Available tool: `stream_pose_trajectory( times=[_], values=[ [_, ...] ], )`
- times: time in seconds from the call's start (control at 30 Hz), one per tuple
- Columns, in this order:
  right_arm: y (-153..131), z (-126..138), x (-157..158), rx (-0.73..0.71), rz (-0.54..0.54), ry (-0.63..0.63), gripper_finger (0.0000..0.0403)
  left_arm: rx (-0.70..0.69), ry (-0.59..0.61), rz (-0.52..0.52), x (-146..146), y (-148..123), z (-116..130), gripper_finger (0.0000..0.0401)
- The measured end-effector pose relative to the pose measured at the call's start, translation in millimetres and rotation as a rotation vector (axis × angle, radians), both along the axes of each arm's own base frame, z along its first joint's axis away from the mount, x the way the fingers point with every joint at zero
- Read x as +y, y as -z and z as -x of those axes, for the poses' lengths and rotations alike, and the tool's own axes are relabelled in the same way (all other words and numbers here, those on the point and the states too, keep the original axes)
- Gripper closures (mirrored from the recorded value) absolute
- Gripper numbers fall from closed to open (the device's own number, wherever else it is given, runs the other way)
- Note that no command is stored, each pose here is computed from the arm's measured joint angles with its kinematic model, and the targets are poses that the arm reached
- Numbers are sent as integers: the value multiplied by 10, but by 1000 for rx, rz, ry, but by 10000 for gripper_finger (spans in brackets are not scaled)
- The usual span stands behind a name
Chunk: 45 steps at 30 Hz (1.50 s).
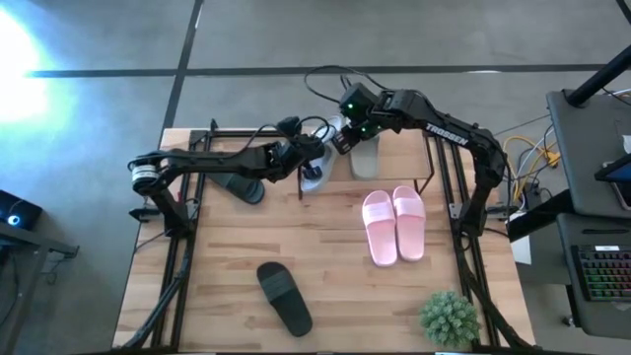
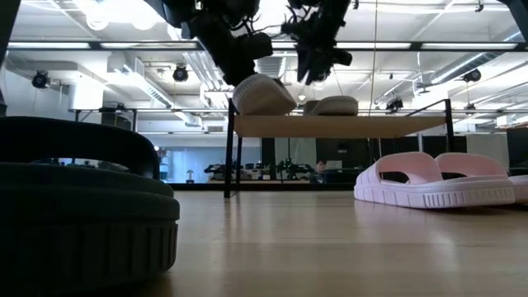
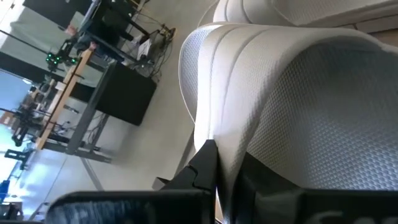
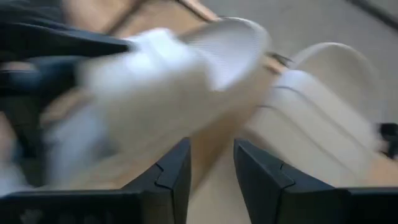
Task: Pick and place slides into the shelf
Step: Put the gray slide on the shelf
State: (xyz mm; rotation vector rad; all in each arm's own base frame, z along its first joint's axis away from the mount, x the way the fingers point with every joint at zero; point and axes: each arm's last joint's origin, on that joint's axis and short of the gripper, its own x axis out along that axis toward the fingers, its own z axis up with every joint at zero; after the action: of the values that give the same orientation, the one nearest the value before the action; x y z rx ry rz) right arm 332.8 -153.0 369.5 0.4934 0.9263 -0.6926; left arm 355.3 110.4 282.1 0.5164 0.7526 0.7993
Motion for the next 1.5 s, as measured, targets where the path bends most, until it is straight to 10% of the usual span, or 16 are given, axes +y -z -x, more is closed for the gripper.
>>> stream_pose_trajectory(
  times=[0.33, 0.87, 1.5],
  values=[
    [-158, -51, 61, -160, -36, -105, 353, -50, -5, -1, 50, -18, -23, 392],
    [-21, -57, 59, -111, -51, -115, 359, -91, 19, 81, 26, -45, 53, 203],
    [353, -58, 105, 3, -124, -98, 360, -261, 13, 236, -174, -440, 595, 194]
  ],
)
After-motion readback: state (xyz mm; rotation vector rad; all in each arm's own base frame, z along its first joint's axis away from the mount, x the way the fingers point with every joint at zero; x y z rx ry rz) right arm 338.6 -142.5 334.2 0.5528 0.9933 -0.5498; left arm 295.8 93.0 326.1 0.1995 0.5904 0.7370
